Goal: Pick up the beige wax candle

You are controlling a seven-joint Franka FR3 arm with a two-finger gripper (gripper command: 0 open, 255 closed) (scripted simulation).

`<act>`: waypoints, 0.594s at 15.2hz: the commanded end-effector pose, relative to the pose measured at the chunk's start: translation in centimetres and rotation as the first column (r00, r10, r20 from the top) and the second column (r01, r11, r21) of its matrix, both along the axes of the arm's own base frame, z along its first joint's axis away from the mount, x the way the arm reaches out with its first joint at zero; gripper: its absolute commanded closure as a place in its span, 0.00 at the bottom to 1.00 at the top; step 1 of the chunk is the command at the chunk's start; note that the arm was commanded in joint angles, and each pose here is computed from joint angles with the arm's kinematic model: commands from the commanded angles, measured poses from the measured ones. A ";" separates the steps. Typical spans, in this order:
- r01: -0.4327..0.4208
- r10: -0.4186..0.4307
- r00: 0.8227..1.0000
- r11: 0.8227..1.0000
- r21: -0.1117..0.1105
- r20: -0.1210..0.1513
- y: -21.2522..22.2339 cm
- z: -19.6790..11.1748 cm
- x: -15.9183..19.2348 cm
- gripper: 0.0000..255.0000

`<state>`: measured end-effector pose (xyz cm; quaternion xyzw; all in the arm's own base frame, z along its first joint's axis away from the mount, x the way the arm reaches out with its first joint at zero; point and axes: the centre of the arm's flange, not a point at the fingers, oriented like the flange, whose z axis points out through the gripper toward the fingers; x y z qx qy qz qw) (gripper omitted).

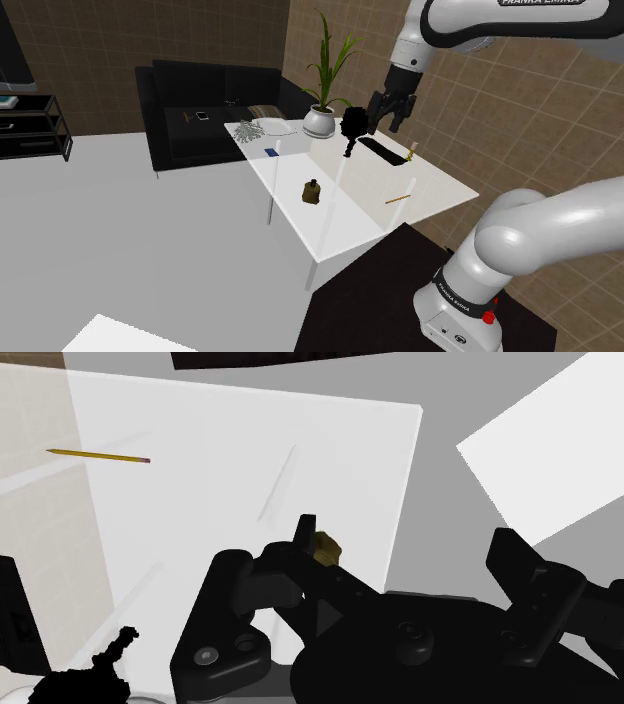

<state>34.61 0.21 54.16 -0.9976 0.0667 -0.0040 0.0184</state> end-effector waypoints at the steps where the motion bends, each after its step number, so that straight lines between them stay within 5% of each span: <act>1: 0.004 -0.004 1.000 1.000 -0.001 0.000 -0.6 -2.2 1.6 0.00; 9: 0.018 -0.018 1.000 1.000 -0.005 -0.010 -2.2 -10.4 8.2 0.00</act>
